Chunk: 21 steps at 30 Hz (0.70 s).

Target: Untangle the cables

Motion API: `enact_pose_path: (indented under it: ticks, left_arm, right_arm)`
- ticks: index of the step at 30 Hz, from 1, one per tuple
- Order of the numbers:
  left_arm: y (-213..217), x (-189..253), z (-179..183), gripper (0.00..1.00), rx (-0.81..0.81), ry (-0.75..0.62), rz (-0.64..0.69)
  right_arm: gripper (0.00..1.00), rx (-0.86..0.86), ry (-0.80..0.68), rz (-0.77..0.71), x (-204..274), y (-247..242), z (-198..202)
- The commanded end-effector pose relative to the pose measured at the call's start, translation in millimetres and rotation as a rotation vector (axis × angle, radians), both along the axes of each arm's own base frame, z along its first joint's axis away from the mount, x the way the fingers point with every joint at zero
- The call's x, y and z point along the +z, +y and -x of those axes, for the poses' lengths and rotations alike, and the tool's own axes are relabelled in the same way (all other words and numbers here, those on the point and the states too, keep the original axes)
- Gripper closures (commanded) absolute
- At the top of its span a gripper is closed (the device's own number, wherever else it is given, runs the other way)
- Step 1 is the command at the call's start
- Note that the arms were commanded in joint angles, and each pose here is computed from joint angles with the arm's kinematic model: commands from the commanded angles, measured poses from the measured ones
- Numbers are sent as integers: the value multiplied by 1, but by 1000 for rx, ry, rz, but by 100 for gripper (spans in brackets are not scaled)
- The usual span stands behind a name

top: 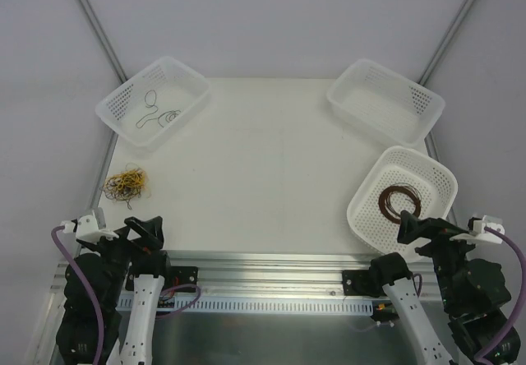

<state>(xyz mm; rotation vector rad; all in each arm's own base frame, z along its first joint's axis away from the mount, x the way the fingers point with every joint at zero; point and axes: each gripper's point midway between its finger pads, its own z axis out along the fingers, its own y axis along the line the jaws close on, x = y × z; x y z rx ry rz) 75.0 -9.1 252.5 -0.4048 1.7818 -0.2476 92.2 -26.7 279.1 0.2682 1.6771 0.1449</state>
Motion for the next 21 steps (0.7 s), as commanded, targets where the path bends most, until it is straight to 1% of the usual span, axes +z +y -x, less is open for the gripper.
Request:
enact_pose_path:
  ticks: [1, 3, 4, 7, 9, 10, 12, 13, 14, 15, 17, 18, 19, 20, 21]
  left_arm:
    - [4, 2, 21, 1, 39, -148, 30]
    - [4, -1, 19, 1, 47, -140, 41]
    - [5, -2, 18, 1, 55, -135, 55]
    - [4, -10, 12, 1, 65, -103, 82]
    - [2, -19, 6, 1, 61, -59, 101]
    - [-1, -22, 4, 1, 51, -44, 121]
    - [-3, -28, -2, 1, 55, -1, 144]
    - [-4, -31, -4, 1, 61, 16, 167]
    - [-4, -35, -8, 1, 70, 38, 184]
    - [-5, -38, -12, 1, 79, 70, 199]
    - [-8, -41, -20, 1, 82, 107, 237]
    - [-8, -45, -27, 1, 90, 166, 242]
    - [-9, -46, -31, 1, 96, 193, 253]
    - [-9, -50, -39, 1, 106, 255, 255]
    - [-7, -51, -44, 1, 129, 283, 264]
  right_arm:
    - [0, 28, -23, 7, 15, 5, -4]
    - [0, 51, -30, 7, 20, 8, -2]
    - [0, 70, -34, 33, 22, 10, -3]
    - [1, 264, -41, 50, 30, 44, -4]
    - [0, 341, -22, 76, 33, 56, -5]
    - [0, 398, 35, 86, 28, 67, -9]
    - [0, 464, 78, 96, 28, 78, -9]
    - [0, 531, 121, 99, 23, 89, -7]
    - [0, 573, 177, 113, 19, 97, -12]
    - [0, 608, 203, 112, 20, 103, -13]
    - [0, 696, 259, 91, 17, 119, -12]
    - [0, 723, 306, 69, 13, 127, -17]
    - [0, 778, 313, 46, 13, 137, -16]
    - [1, 801, 327, 25, 12, 143, -18]
    - [0, 829, 333, -2, 12, 151, -21]
